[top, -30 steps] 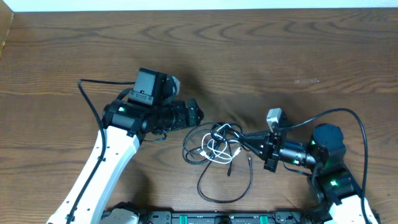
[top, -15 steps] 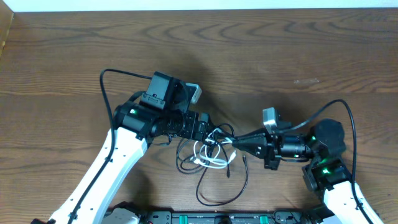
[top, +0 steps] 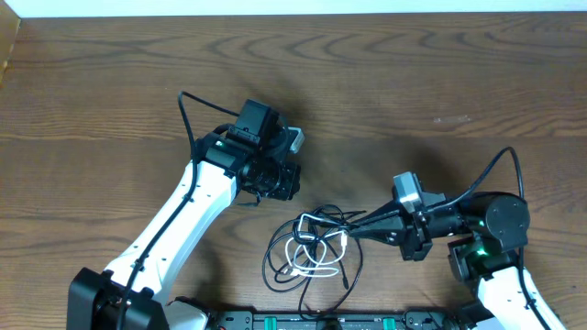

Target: Untangle cables

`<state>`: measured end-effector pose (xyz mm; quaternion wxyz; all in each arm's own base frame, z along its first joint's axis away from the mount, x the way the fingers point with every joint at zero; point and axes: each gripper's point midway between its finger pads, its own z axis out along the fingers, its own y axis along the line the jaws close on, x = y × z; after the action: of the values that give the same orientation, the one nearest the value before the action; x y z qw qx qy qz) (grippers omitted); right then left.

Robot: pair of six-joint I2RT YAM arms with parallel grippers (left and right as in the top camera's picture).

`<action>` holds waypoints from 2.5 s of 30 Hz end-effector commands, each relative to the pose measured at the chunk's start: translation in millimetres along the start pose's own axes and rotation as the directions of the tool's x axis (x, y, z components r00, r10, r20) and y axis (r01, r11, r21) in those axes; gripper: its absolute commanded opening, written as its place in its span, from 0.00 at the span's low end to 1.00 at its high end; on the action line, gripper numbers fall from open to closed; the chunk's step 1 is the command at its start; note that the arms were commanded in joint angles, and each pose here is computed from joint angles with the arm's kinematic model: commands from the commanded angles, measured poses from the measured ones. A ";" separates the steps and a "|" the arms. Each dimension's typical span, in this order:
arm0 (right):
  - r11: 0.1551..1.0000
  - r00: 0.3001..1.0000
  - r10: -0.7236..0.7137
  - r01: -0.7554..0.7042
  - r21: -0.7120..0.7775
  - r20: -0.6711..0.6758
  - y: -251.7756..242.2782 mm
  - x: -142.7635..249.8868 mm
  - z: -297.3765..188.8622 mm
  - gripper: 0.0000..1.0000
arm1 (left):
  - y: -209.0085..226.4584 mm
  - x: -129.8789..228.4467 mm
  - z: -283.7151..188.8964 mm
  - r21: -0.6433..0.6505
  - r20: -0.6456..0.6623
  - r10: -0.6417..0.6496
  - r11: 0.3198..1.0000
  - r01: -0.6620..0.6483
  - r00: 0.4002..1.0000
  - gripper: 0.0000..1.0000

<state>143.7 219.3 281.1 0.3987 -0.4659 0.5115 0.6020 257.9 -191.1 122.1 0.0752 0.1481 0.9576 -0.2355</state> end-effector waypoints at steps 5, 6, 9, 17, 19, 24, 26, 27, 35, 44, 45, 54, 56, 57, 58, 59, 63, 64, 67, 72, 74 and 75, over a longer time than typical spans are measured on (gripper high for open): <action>0.984 0.998 -0.007 -0.003 0.179 0.057 -31.0 -15.6 -31.7 0.02 | 52.1 -12.0 -11.8 -0.193 0.104 -0.228 0.950 0.245 0.968 0.08; 0.978 0.998 -0.007 -0.007 0.208 0.067 -36.5 -17.0 -37.1 0.02 | 56.1 -13.1 -13.7 -0.191 0.114 -0.255 0.943 0.273 0.960 0.08; 0.960 0.995 0.010 -0.038 0.278 0.101 -51.9 -19.2 -48.0 0.02 | 58.5 -14.5 -16.8 -0.140 0.117 -0.325 0.930 0.340 0.938 0.24; 0.914 0.978 0.128 -0.180 0.364 0.162 -94.5 -1.5 -56.8 0.01 | -32.3 -15.4 -33.8 0.413 0.014 -0.110 0.906 0.094 0.994 0.93; 0.896 0.967 0.177 -0.235 0.376 0.182 -104.5 4.6 -59.0 0.01 | -37.9 -13.8 -35.6 0.440 0.028 -0.058 0.897 0.040 0.998 0.93; 0.857 0.914 0.320 -0.392 0.336 0.251 -110.0 4.3 -60.0 0.01 | -43.5 -10.1 -33.1 0.436 0.068 0.067 0.895 -0.091 0.995 0.93; 0.858 0.906 0.326 -0.403 0.318 0.269 -106.7 -3.4 -59.5 0.01 | -45.9 -8.2 -30.8 0.426 0.088 0.134 0.891 -0.158 0.987 0.93; 0.864 0.906 0.319 -0.399 0.308 0.277 -104.0 -8.8 -59.1 0.01 | -44.6 -7.6 -28.5 0.406 0.090 0.154 0.896 -0.178 0.984 0.93; 0.890 0.894 0.325 -0.399 0.220 0.309 -79.6 -36.6 -55.0 0.01 | -20.6 -10.2 -15.3 0.231 0.078 0.185 0.953 -0.198 0.980 0.92; 0.830 0.829 0.486 -0.537 0.152 0.277 -71.9 -28.4 -50.9 0.01 | -27.3 -22.5 -17.7 0.251 0.137 0.211 0.938 -0.240 0.968 0.88; 0.824 0.822 0.496 -0.547 0.149 0.280 -72.0 -28.5 -50.9 0.01 | -30.3 -23.3 -18.7 0.267 0.144 0.213 0.932 -0.245 0.967 0.88; 0.801 0.795 0.528 -0.583 0.138 0.297 -73.2 -30.0 -51.4 0.01 | -63.2 -22.9 -22.4 0.381 0.196 0.291 0.857 -0.346 0.936 0.77; 0.799 0.794 0.531 -0.585 0.136 0.298 -72.9 -30.3 -51.3 0.01 | -67.5 -18.3 -20.0 0.383 0.192 0.325 0.844 -0.376 0.926 0.75; 0.798 0.792 0.533 -0.588 0.134 0.299 -72.8 -30.5 -51.3 0.01 | -68.6 -16.2 -18.9 0.383 0.190 0.342 0.837 -0.390 0.920 0.73; 0.798 0.792 0.533 -0.587 0.132 0.298 -71.9 -31.2 -51.2 0.01 | -67.9 -14.6 -17.5 0.373 0.186 0.354 0.838 -0.399 0.917 0.71; 0.806 0.798 0.524 -0.578 0.131 0.297 -70.5 -32.5 -51.0 0.01 | -64.1 -14.5 -15.2 0.349 0.177 0.358 0.848 -0.398 0.917 0.69; 0.852 0.842 0.459 -0.508 0.130 0.285 -61.1 -39.4 -49.7 0.01 | -39.4 -15.8 -6.8 0.215 0.132 0.359 0.900 -0.380 0.924 0.69; 0.862 0.852 0.442 -0.490 0.129 0.279 -58.4 -40.6 -49.2 0.01 | -35.6 -16.0 -5.9 0.194 0.126 0.359 0.905 -0.378 0.925 0.69; 0.891 0.882 0.393 -0.435 0.129 0.259 -51.0 -42.8 -47.8 0.01 | -35.3 -16.4 -5.9 0.191 0.127 0.360 0.906 -0.378 0.924 0.70; 0.895 0.888 0.398 -0.431 0.115 0.229 -46.8 -39.3 -43.6 0.01 | -38.9 -17.2 -6.8 0.209 0.137 0.361 0.900 -0.383 0.922 0.69; 0.896 0.889 0.403 -0.431 0.103 0.219 -44.4 -38.3 -39.6 0.01 | -39.3 -17.8 -6.9 0.209 0.140 0.362 0.899 -0.385 0.922 0.70; 0.897 0.889 0.404 -0.431 0.097 0.214 -43.3 -38.0 -38.0 0.01 | -38.9 -17.8 -6.8 0.208 0.139 0.362 0.899 -0.385 0.922 0.76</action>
<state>203.8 185.0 298.6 0.3349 -0.2476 0.6098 0.6743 258.8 -227.3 151.4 0.1431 0.3184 0.8715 -0.3443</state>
